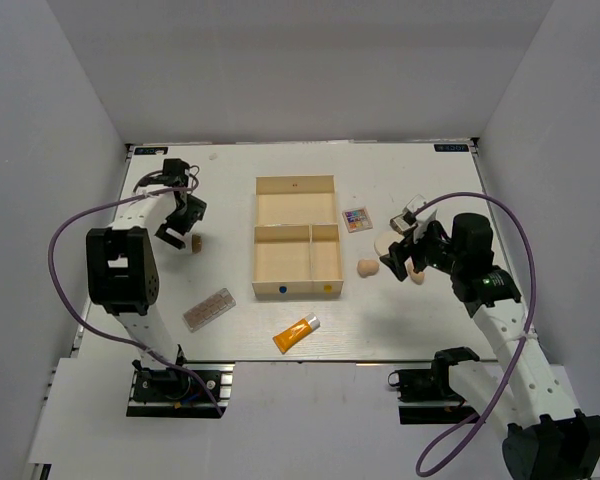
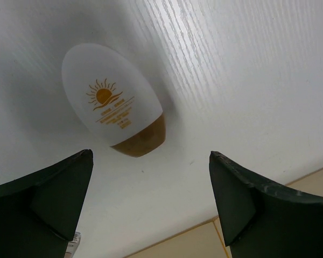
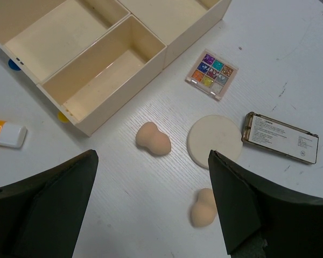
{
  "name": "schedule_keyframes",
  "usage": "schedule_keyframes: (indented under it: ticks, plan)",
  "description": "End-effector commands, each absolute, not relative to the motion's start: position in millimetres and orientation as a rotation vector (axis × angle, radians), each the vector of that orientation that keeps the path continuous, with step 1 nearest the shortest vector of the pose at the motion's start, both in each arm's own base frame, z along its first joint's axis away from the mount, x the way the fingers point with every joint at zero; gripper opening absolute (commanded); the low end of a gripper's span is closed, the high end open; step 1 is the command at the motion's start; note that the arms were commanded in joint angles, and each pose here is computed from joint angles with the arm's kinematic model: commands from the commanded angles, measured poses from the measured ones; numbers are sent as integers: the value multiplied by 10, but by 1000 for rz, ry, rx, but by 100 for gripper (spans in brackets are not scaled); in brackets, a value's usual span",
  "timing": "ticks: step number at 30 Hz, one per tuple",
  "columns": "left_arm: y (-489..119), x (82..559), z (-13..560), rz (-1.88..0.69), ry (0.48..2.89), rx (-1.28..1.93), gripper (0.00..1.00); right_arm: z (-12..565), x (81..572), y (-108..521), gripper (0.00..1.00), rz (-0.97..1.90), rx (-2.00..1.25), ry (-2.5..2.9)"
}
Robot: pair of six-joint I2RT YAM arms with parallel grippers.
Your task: Organize the makeup
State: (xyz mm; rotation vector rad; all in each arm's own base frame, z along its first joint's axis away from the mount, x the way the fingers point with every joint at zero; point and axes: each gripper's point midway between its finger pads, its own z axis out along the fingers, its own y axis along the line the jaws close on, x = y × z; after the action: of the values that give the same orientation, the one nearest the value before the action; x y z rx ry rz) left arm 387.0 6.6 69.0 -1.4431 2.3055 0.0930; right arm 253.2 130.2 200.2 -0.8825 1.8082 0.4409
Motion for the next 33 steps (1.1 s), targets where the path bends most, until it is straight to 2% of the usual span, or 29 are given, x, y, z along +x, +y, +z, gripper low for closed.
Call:
schedule_keyframes:
  ticks: [1,25,28,32,33]
  plan:
    - [169,3882,690,134,2278,-1523,98,2049,2589,1311,89,418,-877,1786]
    - [490,3802,275,314,2228,-1700,97,1989,2635,1314,89,384,-870,1802]
    - [491,3780,224,340,2243,-1713,94,1986,2634,1317,89,384,-873,1801]
    - [523,3731,133,365,2254,-1732,81,1981,2637,1312,89,384,-868,1805]
    - [522,3723,138,361,2250,-1733,75,1985,2633,1318,89,386,-870,1803]
